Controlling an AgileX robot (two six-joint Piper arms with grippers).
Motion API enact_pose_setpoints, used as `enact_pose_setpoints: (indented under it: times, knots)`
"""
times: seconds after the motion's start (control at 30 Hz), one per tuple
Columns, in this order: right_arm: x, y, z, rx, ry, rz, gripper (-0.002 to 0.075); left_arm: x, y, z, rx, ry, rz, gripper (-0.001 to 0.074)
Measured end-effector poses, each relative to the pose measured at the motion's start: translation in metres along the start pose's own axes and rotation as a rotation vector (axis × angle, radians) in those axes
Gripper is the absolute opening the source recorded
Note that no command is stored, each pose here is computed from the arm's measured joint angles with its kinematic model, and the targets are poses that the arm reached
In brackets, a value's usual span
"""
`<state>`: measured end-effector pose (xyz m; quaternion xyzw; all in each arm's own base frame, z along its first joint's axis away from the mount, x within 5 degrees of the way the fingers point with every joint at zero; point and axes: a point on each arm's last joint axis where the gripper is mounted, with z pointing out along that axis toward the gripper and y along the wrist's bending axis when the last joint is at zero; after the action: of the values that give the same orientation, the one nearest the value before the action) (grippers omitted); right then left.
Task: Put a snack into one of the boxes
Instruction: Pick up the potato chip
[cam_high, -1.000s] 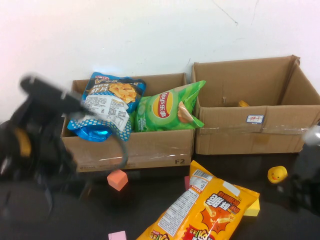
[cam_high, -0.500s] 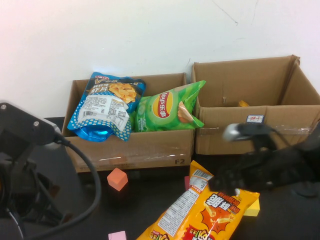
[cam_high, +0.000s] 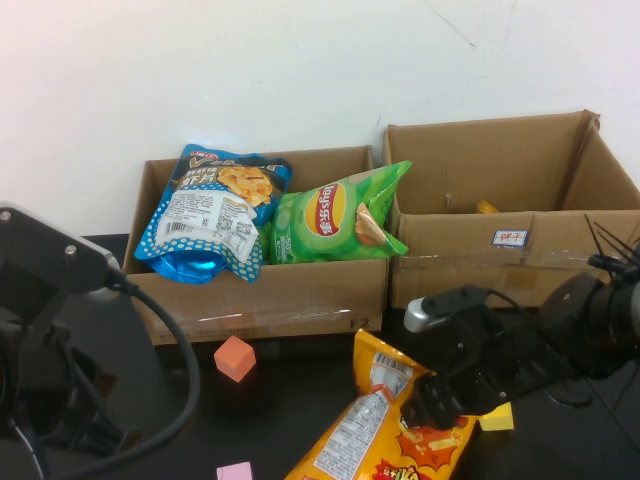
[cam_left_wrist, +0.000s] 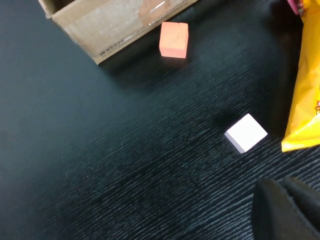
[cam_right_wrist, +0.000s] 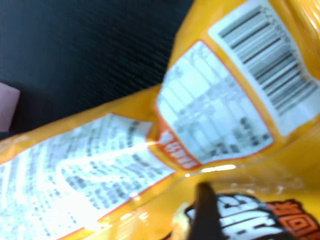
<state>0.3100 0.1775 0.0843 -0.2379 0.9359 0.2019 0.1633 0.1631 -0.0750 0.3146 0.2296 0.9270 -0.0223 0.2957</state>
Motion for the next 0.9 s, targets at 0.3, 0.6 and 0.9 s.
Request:
enact_pose_setpoints:
  times: [0.3,0.6,0.9]
  knots:
    - [0.001,-0.001,0.002,0.003,0.009,0.002,0.0127,-0.001,0.0,0.0,-0.002,-0.006,0.005,-0.0001]
    - [-0.013,0.021,-0.046,-0.063,-0.034,0.197,0.0584,-0.004,0.0,0.0,-0.001,-0.039,0.005,-0.0001]
    - [0.026,0.01,-0.008,-0.054,0.093,0.491,0.0641,-0.004,-0.001,0.0,0.015,-0.048,-0.006,-0.0001]
